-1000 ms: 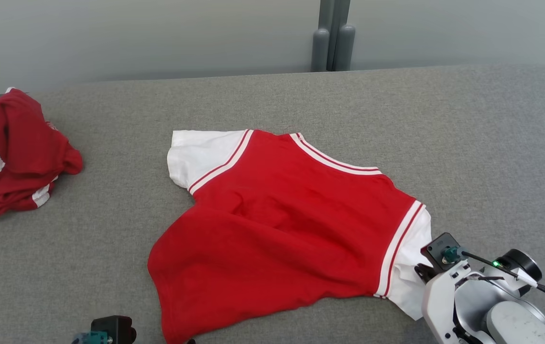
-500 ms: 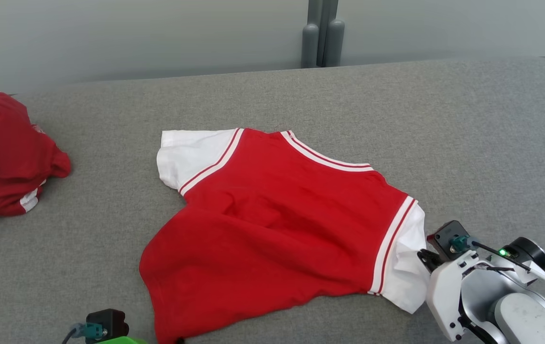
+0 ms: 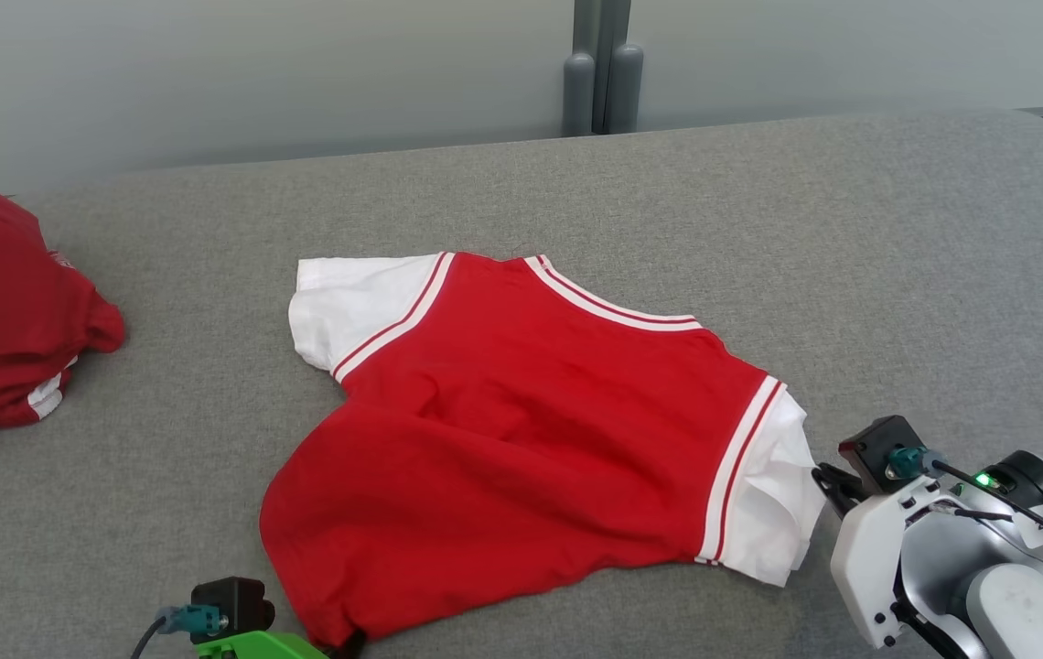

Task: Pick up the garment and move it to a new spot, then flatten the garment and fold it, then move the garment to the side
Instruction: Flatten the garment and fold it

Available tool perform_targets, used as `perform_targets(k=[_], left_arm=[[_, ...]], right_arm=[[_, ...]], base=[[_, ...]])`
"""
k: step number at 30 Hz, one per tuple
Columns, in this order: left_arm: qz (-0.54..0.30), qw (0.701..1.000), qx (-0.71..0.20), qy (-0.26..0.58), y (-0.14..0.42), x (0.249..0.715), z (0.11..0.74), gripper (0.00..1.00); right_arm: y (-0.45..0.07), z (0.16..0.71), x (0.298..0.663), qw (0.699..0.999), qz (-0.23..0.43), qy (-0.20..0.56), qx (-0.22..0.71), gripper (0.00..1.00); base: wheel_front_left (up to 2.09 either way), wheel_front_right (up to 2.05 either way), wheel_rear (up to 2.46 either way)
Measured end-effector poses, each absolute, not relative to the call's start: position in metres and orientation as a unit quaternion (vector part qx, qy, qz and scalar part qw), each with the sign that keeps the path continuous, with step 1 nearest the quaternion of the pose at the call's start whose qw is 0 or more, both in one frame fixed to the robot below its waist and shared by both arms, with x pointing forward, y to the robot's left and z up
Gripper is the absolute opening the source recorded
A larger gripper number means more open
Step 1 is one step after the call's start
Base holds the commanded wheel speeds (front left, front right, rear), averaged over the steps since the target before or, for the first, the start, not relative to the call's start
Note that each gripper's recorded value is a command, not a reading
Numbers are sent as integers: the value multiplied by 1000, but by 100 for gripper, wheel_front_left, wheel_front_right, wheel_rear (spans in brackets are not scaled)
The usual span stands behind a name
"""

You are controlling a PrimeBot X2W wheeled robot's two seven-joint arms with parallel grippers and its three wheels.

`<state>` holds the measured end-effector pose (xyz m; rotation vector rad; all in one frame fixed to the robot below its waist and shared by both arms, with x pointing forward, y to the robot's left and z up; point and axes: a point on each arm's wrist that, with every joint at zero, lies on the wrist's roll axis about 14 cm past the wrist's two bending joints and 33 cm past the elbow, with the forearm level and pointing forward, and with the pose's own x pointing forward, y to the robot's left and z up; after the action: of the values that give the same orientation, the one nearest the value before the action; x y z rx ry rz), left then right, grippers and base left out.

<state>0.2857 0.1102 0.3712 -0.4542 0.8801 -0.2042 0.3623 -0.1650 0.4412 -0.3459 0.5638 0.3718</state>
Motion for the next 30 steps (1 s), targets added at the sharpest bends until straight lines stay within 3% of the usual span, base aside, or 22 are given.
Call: perform_targets(k=[7,12,21,30], left_arm=[[-152,866,-211,427,101,290,390,0],[-191,882,-175,394,109,326,430,0],[-230,914,-92,323,128,442,521,0],[-174,935,-41,305,149,581,560,0]], right_arm=[[-171,450,364,933,174,276,-149,0],[-170,479,387,946,176,241,-123,0],[-183,586,491,977,157,101,-103,0],[-178,640,620,987,135,40,-77,0]], base=[[0,0,0],[0,0,0],[0,0,0],[0,0,0]])
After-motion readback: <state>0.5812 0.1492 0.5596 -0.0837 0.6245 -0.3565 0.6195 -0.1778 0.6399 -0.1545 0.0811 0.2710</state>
